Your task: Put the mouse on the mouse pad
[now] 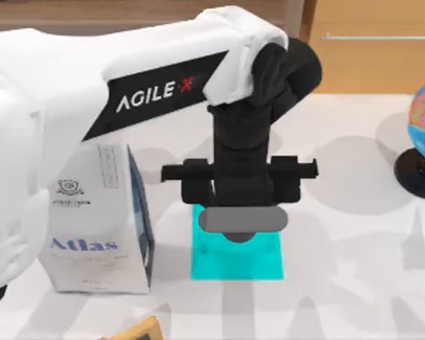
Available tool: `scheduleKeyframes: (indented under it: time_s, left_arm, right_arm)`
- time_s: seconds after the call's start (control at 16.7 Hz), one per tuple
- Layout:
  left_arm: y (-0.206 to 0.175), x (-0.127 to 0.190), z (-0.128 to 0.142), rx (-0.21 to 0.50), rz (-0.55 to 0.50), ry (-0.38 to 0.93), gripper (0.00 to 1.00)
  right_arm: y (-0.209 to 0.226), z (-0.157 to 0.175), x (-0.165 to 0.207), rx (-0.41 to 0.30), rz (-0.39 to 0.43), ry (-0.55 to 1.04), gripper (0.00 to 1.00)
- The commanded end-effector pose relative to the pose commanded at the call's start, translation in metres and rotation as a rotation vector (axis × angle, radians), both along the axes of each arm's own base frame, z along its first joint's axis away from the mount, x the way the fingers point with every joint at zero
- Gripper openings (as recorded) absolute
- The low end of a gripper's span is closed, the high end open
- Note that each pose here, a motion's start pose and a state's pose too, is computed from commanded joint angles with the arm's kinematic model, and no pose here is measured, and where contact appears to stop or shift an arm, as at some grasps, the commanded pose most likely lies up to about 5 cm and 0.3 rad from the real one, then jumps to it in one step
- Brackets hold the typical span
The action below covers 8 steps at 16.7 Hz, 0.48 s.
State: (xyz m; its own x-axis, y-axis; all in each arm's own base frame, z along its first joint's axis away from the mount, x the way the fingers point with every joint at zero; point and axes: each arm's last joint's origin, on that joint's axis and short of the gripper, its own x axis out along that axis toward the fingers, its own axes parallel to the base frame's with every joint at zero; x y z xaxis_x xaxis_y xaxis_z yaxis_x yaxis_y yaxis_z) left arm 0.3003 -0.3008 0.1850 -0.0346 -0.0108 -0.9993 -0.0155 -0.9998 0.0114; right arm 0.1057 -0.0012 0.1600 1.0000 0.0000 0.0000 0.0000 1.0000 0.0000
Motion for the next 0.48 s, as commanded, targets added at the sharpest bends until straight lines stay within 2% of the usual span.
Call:
scheduleKeyframes:
  time_s: [0.48]
  left_arm:
    - [-0.013, -0.024, -0.029, -0.005, -0.098, 0.13, 0.0]
  right_arm:
    - [0.0, 0.0, 0.0, 0.0, 0.0, 0.0, 1.0]
